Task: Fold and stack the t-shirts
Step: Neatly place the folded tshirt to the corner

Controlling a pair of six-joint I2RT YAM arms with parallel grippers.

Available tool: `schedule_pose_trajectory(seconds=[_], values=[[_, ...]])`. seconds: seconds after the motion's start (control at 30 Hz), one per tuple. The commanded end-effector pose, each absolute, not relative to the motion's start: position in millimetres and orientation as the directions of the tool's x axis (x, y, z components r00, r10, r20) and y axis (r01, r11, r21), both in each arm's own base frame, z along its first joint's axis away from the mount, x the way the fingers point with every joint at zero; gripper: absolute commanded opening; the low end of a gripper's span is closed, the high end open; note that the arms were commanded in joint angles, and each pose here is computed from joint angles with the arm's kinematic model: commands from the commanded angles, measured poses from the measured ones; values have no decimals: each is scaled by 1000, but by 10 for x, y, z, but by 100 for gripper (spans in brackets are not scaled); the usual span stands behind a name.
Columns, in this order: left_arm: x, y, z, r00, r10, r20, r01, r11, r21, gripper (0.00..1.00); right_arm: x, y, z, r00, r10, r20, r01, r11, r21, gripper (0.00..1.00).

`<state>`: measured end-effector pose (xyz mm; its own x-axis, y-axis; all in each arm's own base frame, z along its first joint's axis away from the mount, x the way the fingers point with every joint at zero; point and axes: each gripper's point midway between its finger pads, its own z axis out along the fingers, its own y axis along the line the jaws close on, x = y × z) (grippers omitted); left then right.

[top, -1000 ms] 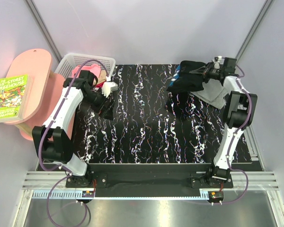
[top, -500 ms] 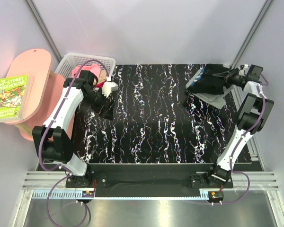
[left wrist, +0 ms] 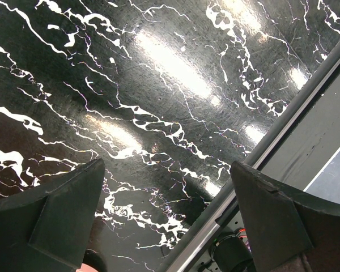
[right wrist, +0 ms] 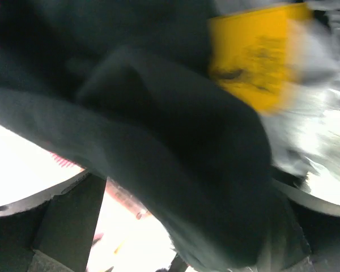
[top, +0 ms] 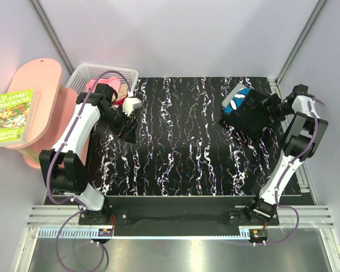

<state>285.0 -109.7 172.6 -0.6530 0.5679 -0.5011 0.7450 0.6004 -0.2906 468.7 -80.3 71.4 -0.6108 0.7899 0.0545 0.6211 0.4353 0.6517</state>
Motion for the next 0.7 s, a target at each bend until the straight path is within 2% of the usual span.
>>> schedule_pose_trajectory(seconds=[0.0,0.1,0.2,0.3,0.33,0.4,0.67], values=[[2904,-1160,1836,-618,557,-555,771,566,-291,99,4474,-1378,1650,-512,807,-295,689,591,420,100],[2883,-1165,1836,-615,556,-559,773,563,-292,99,4445,-1561,2095,-436,800,-412,711,587,387,100],[2880,-1159,1864,-608,557,-566,777,563,-280,99,4435,-1608,2444,-402,789,-466,705,591,393,100],[2903,-1147,1879,-609,554,-568,774,570,-274,99,4637,-1257,2626,-461,787,-410,565,616,548,100],[2914,-1149,1880,-613,551,-567,772,573,-277,99,4725,-980,2694,-522,782,-342,471,598,649,100],[2950,-1148,1892,-618,545,-566,766,579,-278,99,4903,-669,2589,-603,746,-285,399,590,701,100],[2962,-1144,1904,-629,537,-562,757,590,-283,99,5263,-396,1637,-699,702,-140,452,584,675,100]])
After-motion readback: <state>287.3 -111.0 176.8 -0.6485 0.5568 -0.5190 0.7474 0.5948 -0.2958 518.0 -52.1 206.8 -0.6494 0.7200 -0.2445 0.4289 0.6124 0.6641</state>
